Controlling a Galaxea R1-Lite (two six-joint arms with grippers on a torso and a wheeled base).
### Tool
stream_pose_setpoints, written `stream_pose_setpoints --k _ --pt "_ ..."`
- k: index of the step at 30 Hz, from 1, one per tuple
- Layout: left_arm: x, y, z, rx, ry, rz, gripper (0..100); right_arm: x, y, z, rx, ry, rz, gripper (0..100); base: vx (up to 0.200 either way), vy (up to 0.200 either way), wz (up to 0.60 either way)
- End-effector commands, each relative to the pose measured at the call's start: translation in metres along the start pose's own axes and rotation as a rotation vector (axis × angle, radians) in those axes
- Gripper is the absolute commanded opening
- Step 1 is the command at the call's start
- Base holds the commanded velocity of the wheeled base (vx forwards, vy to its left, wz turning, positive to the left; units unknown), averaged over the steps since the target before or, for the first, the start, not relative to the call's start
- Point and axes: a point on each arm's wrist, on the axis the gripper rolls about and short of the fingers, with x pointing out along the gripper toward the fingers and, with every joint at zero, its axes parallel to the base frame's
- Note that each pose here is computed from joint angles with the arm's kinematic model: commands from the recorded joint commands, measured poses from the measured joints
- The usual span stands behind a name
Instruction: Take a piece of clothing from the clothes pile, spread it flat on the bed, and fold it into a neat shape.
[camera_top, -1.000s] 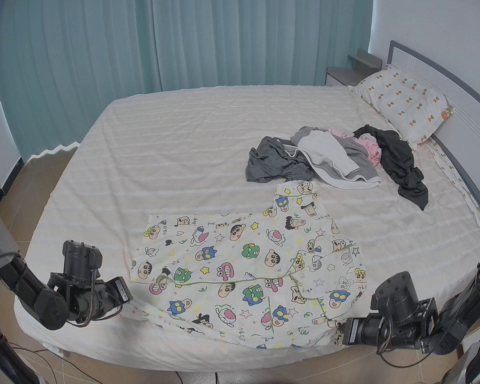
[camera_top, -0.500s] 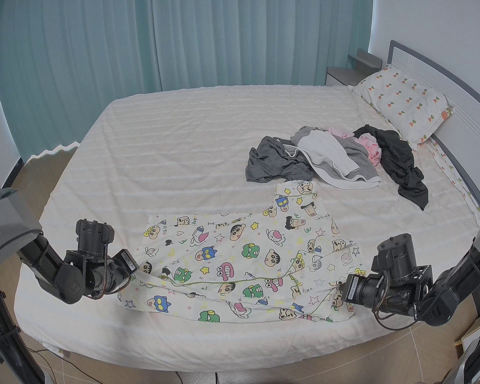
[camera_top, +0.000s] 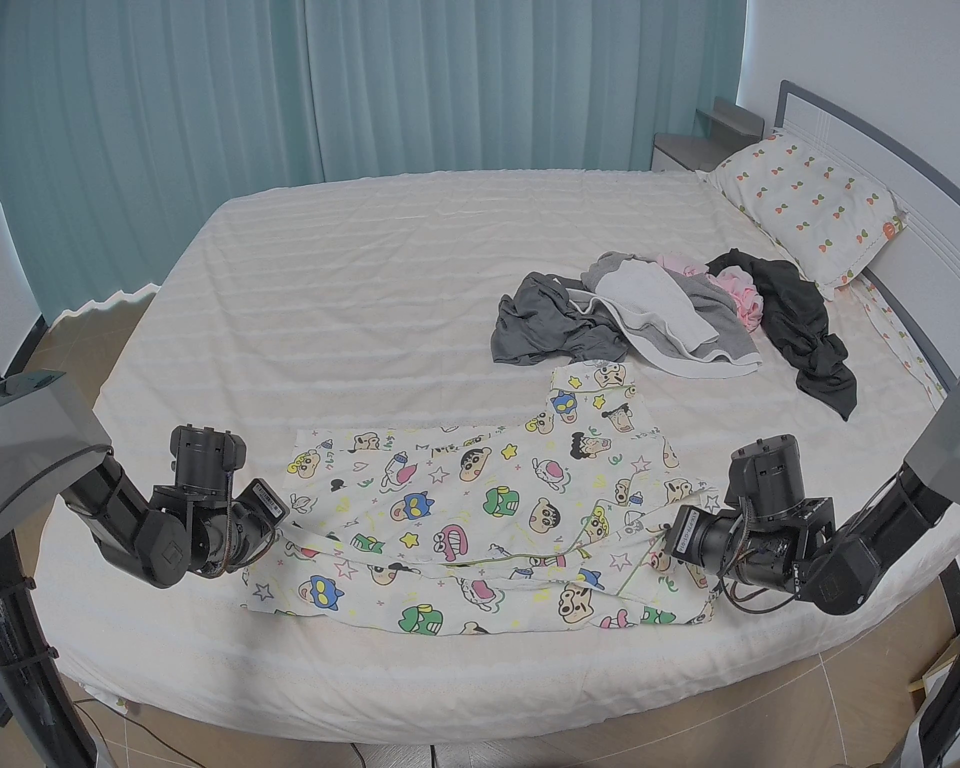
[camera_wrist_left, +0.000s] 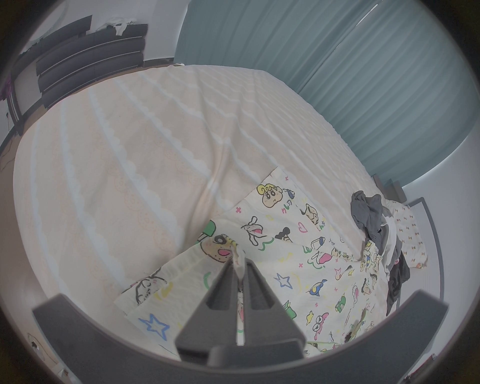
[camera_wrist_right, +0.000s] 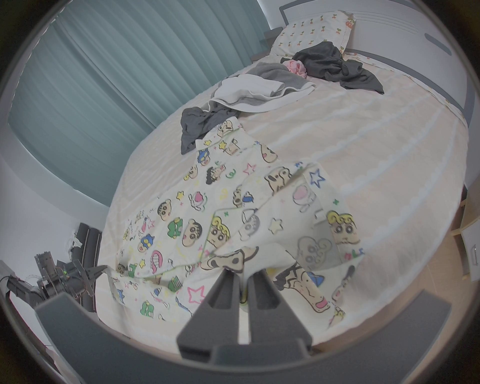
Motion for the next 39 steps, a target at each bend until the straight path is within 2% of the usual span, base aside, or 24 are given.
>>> stream_pose_setpoints --k 1,3,4,5,6,12,17,20,22,23,25,29,31,34,39 --pt "0.007 -0.001 0.000 -0.008 0.001 0.005 0 0.014 0.000 0.002 0.009 -0.011 -0.002 0 0.000 0.000 0.00" --pt "0.009 0.000 -0.001 -0.009 0.003 0.005 0 0.018 -0.002 0.003 0.013 -0.027 0.001 0 0.000 0.000 0.00" --pt "0.009 0.000 -0.001 -0.011 0.003 0.005 0 0.019 -0.002 0.003 0.013 -0.028 0.002 100 0.000 0.000 0.00" --pt "0.010 0.000 0.000 -0.013 0.003 0.007 0 0.023 -0.005 0.003 0.012 -0.032 -0.003 100 0.000 0.000 0.00" --pt "0.010 0.000 0.000 -0.013 0.004 0.006 100 0.024 -0.005 0.003 0.013 -0.032 -0.004 100 0.000 0.000 0.00" --pt "0.012 0.004 0.003 -0.020 -0.017 0.029 100 0.025 -0.012 0.007 0.035 -0.058 -0.005 100 0.000 0.000 0.00" --pt "0.006 0.009 0.015 -0.042 -0.056 0.041 100 0.013 -0.013 0.013 0.055 -0.079 0.004 100 0.000 0.000 0.00" --pt "-0.009 0.015 0.030 -0.077 -0.090 0.037 100 -0.006 -0.009 0.019 0.120 -0.098 0.053 100 0.000 0.000 0.00" --pt "-0.026 0.025 0.035 -0.098 -0.065 0.008 100 -0.020 -0.004 0.024 0.206 -0.104 0.107 100 0.000 0.000 0.00" --pt "-0.029 0.027 0.036 -0.102 -0.053 -0.003 100 -0.023 -0.002 0.025 0.220 -0.102 0.118 100 0.000 0.000 0.00" --pt "-0.048 0.039 0.037 -0.129 0.015 -0.058 100 -0.027 0.001 0.018 0.259 -0.050 0.143 100 0.000 0.000 0.00" --pt "-0.071 0.059 0.025 -0.173 0.139 -0.115 100 -0.028 0.001 -0.003 0.280 0.034 0.120 100 0.000 0.000 0.00" --pt "-0.082 0.068 0.019 -0.261 0.232 -0.165 100 -0.020 -0.002 -0.018 0.309 0.088 0.090 100 0.000 0.000 0.00" --pt "-0.091 0.082 0.019 -0.384 0.357 -0.240 100 -0.004 -0.005 -0.028 0.341 0.123 0.049 100 0.000 0.000 0.00" --pt "-0.098 0.097 0.016 -0.427 0.489 -0.357 100 0.007 -0.010 -0.037 0.357 0.145 0.022 100 0.000 0.000 0.00"
